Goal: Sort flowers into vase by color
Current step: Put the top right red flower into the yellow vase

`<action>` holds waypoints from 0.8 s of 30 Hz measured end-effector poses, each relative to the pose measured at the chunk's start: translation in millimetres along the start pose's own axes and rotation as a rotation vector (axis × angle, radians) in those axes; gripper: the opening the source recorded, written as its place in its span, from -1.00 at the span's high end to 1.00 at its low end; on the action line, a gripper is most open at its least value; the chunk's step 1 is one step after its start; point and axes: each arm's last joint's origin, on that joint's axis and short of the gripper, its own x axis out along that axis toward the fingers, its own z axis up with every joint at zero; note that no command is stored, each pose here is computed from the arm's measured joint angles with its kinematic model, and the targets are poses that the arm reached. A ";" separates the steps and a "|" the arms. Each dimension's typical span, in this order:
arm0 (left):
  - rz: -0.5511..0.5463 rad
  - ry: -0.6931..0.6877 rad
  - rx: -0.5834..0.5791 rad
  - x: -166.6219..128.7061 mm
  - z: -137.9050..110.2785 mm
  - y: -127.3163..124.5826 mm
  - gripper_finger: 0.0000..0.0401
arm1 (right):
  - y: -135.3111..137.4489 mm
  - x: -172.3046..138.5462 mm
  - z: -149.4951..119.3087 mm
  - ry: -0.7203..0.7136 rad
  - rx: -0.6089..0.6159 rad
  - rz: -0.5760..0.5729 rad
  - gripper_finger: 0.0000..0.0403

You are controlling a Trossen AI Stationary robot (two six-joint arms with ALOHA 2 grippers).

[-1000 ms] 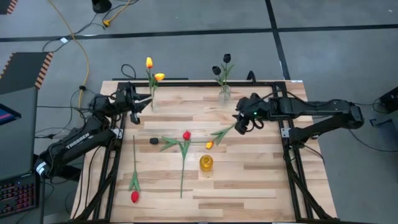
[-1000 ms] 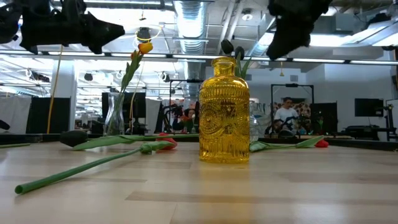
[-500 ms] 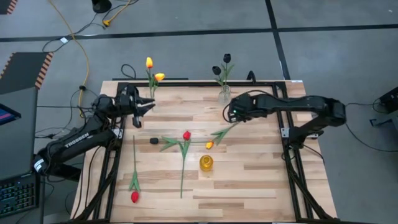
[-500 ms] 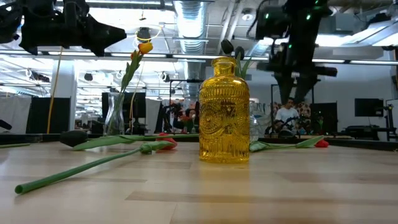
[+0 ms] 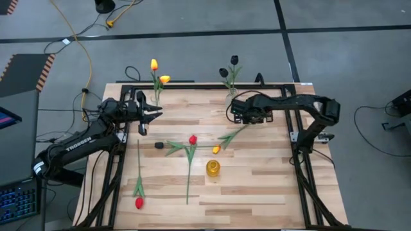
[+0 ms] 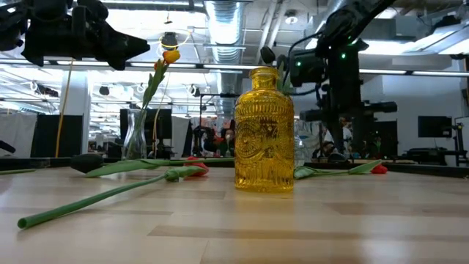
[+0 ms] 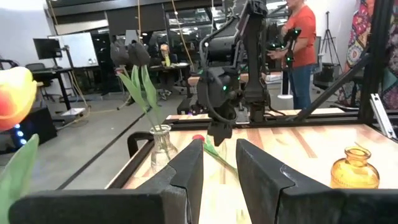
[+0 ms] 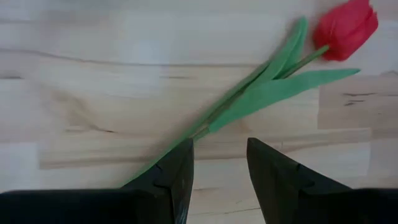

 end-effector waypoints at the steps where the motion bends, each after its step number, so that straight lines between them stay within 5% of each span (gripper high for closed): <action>1: -0.002 0.000 0.001 0.1 0.0 -0.3 0.58 | 1.0 2.7 -0.4 0.004 0.002 -0.011 0.13; 24: -0.036 0.045 0.051 1.7 -5.2 -4.1 0.58 | 2.2 24.1 3.8 -0.030 0.191 -0.133 0.13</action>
